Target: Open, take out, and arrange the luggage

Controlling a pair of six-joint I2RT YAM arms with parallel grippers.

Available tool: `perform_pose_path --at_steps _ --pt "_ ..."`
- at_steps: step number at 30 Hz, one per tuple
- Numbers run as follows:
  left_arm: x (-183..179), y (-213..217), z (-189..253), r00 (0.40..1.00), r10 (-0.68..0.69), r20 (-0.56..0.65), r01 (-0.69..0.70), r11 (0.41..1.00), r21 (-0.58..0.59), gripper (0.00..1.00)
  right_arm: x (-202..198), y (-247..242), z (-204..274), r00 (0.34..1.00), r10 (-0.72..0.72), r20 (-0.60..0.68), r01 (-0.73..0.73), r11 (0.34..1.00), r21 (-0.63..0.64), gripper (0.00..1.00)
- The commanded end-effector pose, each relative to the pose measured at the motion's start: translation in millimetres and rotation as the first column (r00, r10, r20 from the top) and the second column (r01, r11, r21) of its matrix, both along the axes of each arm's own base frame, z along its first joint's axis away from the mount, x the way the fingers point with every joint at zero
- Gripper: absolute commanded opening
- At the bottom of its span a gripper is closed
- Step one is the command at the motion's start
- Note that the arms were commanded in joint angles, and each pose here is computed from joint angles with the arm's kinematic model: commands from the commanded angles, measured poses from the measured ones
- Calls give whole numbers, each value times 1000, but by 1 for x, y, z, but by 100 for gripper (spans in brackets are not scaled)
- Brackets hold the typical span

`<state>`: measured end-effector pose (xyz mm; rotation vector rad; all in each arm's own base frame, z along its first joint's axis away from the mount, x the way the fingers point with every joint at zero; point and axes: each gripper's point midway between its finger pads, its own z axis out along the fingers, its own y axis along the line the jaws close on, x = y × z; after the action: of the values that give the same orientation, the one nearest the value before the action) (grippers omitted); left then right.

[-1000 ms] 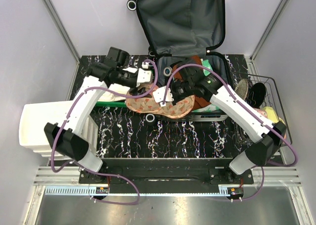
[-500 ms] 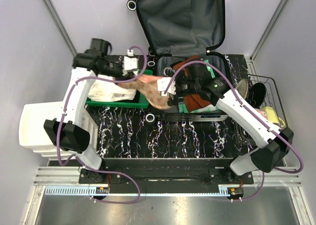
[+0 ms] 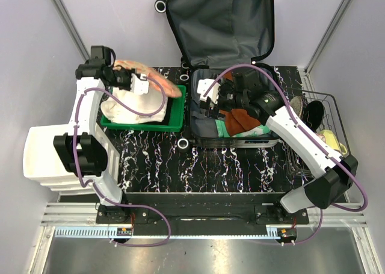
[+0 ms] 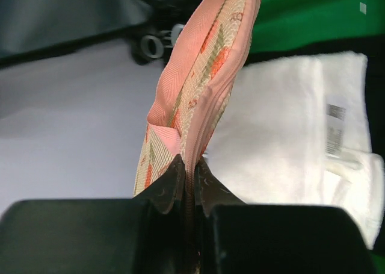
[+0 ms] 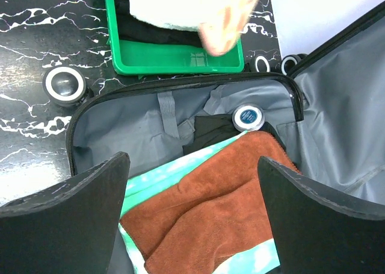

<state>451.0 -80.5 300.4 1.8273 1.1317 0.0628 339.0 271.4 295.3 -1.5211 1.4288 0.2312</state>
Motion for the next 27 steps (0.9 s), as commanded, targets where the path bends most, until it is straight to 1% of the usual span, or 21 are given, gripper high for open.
perform_pose_path --at_steps 1,4,9,10,11,12,13,14,17,18,19,21,22,23,24,25,26,27 --pt "10 6 -56 975 -198 97 178 967 184 0 6 3 7 999 -33 3 33 999 34 97" --pt "16 12 -85 971 -227 79 201 946 255 0 7 3 7 999 -37 -6 38 999 32 96" --pt "24 46 -127 979 -201 23 179 912 369 0 7 2 5 999 -49 -12 49 998 30 96" --pt "19 50 -139 976 -219 8 199 899 391 17 7 1 5 999 -50 -11 50 998 28 96" --pt "17 57 -145 977 -213 0 193 888 418 36 6 1 3 999 -50 -14 50 998 25 97" --pt "15 65 -144 979 -206 7 183 884 431 47 6 0 3 999 -50 -14 50 998 25 96" --pt "8 68 -151 976 -220 -2 199 878 435 55 6 0 3 999 -49 -15 49 999 24 97" --pt "5 69 -148 975 -222 5 199 880 431 67 6 0 1 999 -48 -16 49 999 21 96" --pt "-7 74 -136 981 -191 21 165 895 415 76 5 0 -1 999 -46 -18 46 999 14 96" --pt "-13 74 -124 985 -173 25 149 906 396 77 6 -1 -1 999 -50 -16 51 999 14 97" --pt "-16 75 -114 992 -126 14 112 925 362 77 5 -1 -2 998 -53 -25 53 998 16 97" --pt "-27 69 -94 997 -79 -10 78 954 290 97 7 -3 -3 995 -77 -61 79 996 31 97" --pt "-28 69 -79 999 -8 -32 16 972 236 99 7 -7 -5 991 -89 -97 94 995 38 97" --pt "-31 64 -69 999 13 -51 -3 982 190 99 13 -8 -4 986 -108 -124 116 992 54 97" --pt "-38 61 -61 996 38 -80 -26 988 155 99 14 -9 -5 971 -145 -190 163 983 82 97" --pt "-38 61 -47 988 106 -112 -96 991 96 99 22 -21 -8 951 -185 -247 213 972 95 97" --pt "-39 55 -37 983 126 -130 -122 992 37 99 32 -23 -10 934 -209 -291 249 963 105 97" --pt "-36 53 -25 980 154 -125 -155 988 -2 99 38 -29 -13 900 -253 -355 312 942 120 96"
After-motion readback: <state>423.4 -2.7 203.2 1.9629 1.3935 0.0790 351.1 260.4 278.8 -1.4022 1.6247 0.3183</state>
